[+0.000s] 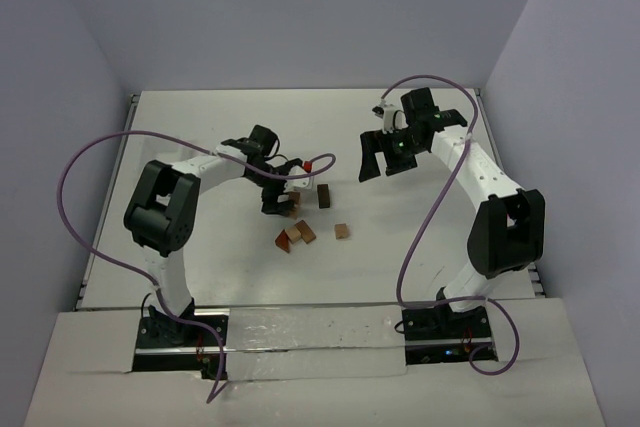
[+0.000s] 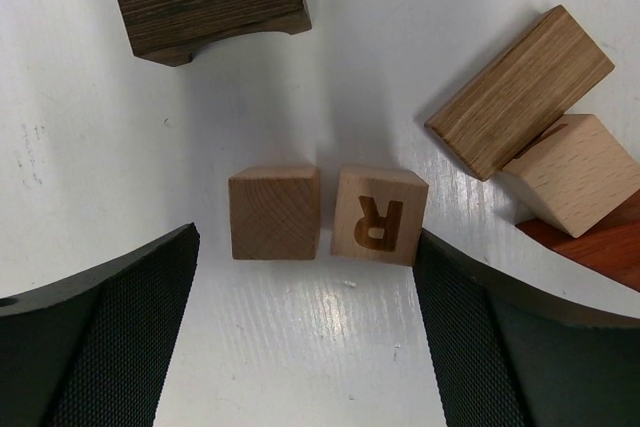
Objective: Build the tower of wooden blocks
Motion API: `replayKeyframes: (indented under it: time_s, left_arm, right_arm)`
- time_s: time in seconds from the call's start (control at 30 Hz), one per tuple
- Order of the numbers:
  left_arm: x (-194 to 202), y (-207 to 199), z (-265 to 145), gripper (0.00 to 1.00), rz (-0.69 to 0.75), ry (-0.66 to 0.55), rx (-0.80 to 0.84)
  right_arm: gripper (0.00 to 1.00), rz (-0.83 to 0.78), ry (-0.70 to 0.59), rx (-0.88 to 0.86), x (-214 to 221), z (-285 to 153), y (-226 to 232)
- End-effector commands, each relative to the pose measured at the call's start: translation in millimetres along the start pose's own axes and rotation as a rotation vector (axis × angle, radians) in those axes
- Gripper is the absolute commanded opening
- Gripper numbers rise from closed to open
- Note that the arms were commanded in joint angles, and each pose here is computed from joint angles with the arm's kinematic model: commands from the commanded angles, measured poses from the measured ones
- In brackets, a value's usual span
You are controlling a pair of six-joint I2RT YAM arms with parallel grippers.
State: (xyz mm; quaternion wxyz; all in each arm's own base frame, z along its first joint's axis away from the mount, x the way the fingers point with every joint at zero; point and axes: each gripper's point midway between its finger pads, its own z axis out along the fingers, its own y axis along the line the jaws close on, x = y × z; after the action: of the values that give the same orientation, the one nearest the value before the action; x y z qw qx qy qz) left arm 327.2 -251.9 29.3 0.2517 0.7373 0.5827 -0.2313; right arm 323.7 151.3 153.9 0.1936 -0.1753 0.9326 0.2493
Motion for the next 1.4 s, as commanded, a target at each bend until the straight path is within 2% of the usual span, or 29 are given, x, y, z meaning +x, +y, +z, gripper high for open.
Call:
replayKeyframes:
  time_s: [0.0, 0.2, 0.33, 0.53, 0.9, 1.1, 1.37]
  left_arm:
    - [-14, 8, 1, 0.91, 0.047, -0.036, 0.005]
    - [-15, 7, 0, 0.92, 0.042, -0.040, 0.013]
    - [-18, 5, 0, 0.99, 0.033, -0.043, 0.029]
    - [-19, -1, 3, 0.99, 0.020, -0.036, 0.048]
    - [-21, 0, 3, 0.89, -0.025, -0.030, 0.052]
    - [-19, 1, 6, 0.81, -0.043, -0.015, 0.059]
    - [-17, 3, 8, 0.79, -0.055, -0.002, 0.039]
  right_arm:
    - [1.00, -0.013, -0.018, -0.022, -8, -2, 3]
    - [1.00, -0.011, -0.013, -0.027, -8, -2, 3]
    - [1.00, -0.011, -0.012, -0.029, -8, -2, 3]
    - [1.00, -0.010, -0.011, -0.029, -8, -2, 3]
    - [1.00, -0.008, -0.007, -0.035, -9, -1, 3]
    - [1.00, -0.007, -0.005, -0.031, -8, -1, 3]
    - [1.00, -0.006, -0.005, -0.033, -8, -1, 3]
